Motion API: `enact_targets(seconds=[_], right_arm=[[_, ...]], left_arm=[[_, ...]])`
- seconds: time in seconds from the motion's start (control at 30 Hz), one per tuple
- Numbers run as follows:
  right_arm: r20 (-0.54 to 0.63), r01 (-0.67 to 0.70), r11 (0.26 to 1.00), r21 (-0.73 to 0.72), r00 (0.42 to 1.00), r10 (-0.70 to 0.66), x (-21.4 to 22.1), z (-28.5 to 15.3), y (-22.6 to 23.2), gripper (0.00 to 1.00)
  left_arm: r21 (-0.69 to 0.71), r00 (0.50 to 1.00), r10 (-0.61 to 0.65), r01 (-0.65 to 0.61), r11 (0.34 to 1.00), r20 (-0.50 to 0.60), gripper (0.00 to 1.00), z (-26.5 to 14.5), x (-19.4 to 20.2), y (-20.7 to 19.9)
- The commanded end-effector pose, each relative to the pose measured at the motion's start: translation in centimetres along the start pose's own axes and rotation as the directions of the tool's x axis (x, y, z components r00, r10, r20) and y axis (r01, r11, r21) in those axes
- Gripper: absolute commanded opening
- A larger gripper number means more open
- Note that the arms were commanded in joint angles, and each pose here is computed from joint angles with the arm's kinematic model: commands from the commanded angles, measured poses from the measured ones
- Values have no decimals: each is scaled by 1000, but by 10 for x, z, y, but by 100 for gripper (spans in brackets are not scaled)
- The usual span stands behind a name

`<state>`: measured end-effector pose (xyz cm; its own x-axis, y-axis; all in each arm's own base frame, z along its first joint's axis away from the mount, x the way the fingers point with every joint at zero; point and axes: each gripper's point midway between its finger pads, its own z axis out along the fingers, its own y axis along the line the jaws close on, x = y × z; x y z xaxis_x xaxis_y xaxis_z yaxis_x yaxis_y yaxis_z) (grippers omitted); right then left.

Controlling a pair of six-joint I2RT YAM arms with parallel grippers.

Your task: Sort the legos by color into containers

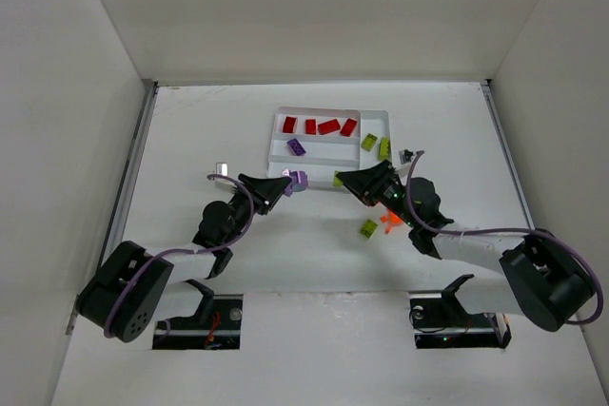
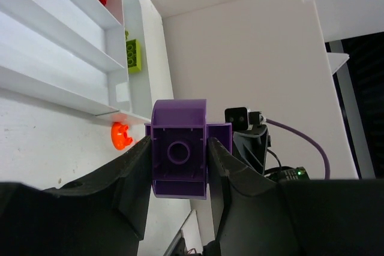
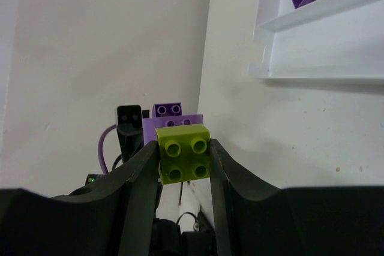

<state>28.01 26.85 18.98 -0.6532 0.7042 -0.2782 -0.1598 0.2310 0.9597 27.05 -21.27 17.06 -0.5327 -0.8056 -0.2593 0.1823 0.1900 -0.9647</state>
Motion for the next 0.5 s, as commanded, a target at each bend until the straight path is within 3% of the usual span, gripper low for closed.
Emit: enact_targets(seconds=[0.0,0.17,0.3,0.4,0.47], right_arm=[[41,19,998,-56,999,-17,-9,-1,16,29],[64,41,999,-24,997,-40,-21,-2,8,29],[98,125,986,107,986,-136,-39,1,-15,29],[124,232,925,301,952,-279,-64,0,-43,29],[122,291,833,471,913,-389,-85,-7,-66,29]], left_arm=[[161,999,13,-19,987,43,13,-2,-10,-41],[184,999,6,-15,983,47,13,-3,-15,-49],[188,999,29,-31,982,17,14,-1,-10,-53],[169,996,68,-58,984,-51,14,3,8,-45],[148,993,75,-62,987,-85,14,4,17,-37]])
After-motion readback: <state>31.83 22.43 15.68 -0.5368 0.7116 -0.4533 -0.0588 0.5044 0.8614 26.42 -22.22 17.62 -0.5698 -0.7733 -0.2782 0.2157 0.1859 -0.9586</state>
